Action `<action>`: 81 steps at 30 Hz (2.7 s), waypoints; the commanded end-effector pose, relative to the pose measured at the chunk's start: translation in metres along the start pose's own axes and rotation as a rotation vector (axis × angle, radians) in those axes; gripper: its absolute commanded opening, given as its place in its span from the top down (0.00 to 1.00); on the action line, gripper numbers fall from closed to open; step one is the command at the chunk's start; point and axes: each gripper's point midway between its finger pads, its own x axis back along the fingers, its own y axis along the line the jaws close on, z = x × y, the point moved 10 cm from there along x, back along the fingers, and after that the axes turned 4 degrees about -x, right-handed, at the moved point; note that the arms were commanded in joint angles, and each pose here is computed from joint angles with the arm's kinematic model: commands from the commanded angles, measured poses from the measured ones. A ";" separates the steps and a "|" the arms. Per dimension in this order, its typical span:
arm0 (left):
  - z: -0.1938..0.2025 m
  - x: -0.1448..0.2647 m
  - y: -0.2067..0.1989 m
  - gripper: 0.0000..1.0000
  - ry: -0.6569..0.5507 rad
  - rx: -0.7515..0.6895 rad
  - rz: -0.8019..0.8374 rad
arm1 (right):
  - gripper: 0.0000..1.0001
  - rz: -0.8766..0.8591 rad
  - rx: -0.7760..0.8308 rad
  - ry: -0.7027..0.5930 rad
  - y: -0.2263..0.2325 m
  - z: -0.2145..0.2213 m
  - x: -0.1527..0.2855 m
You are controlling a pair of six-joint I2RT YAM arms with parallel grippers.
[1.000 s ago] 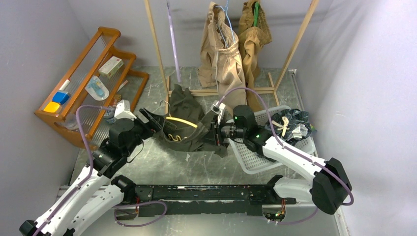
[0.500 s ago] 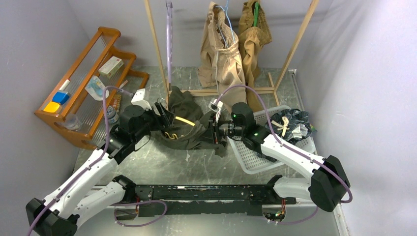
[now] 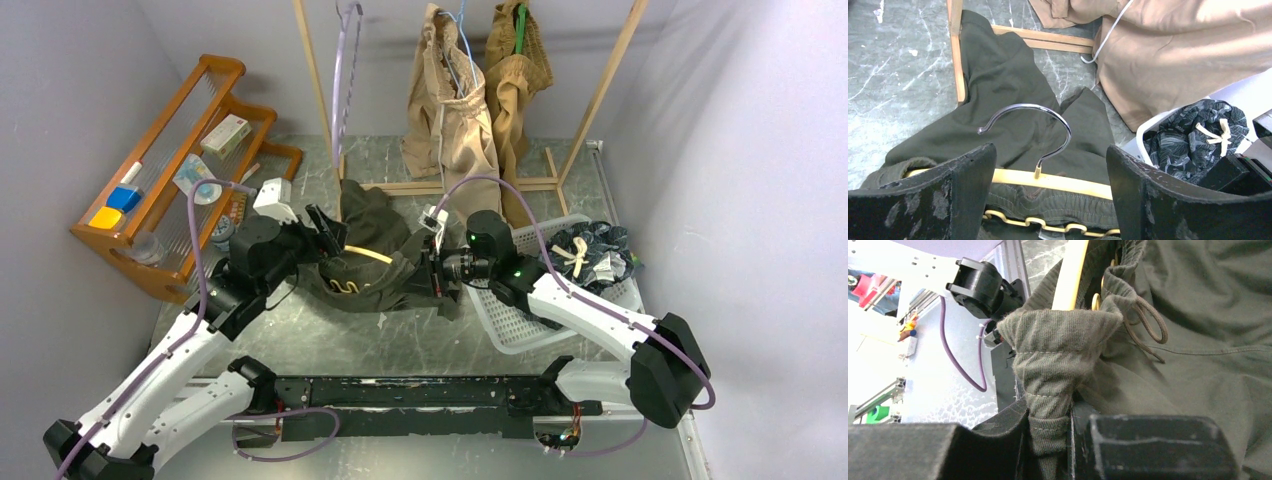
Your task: Remove the shorts from the hanger
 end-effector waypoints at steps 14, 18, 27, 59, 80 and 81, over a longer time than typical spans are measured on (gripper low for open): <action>-0.002 -0.005 -0.006 0.45 0.013 -0.037 0.058 | 1.00 -0.143 0.065 -0.084 0.019 -0.028 -0.005; 0.001 -0.003 -0.004 0.46 0.017 -0.036 0.040 | 1.00 -0.131 0.062 -0.100 0.019 -0.032 -0.005; 0.009 -0.002 0.003 0.51 0.041 -0.045 0.016 | 1.00 -0.135 0.043 -0.105 0.019 -0.034 -0.008; -0.001 0.012 0.012 0.93 -0.044 -0.071 -0.077 | 0.41 -0.139 0.030 -0.039 0.024 -0.039 -0.004; -0.008 0.014 0.012 0.93 -0.032 -0.100 -0.112 | 0.25 0.042 0.093 0.007 0.015 -0.059 -0.019; -0.008 0.013 0.012 0.93 -0.027 -0.103 -0.119 | 0.29 0.031 0.099 0.013 0.017 -0.059 -0.022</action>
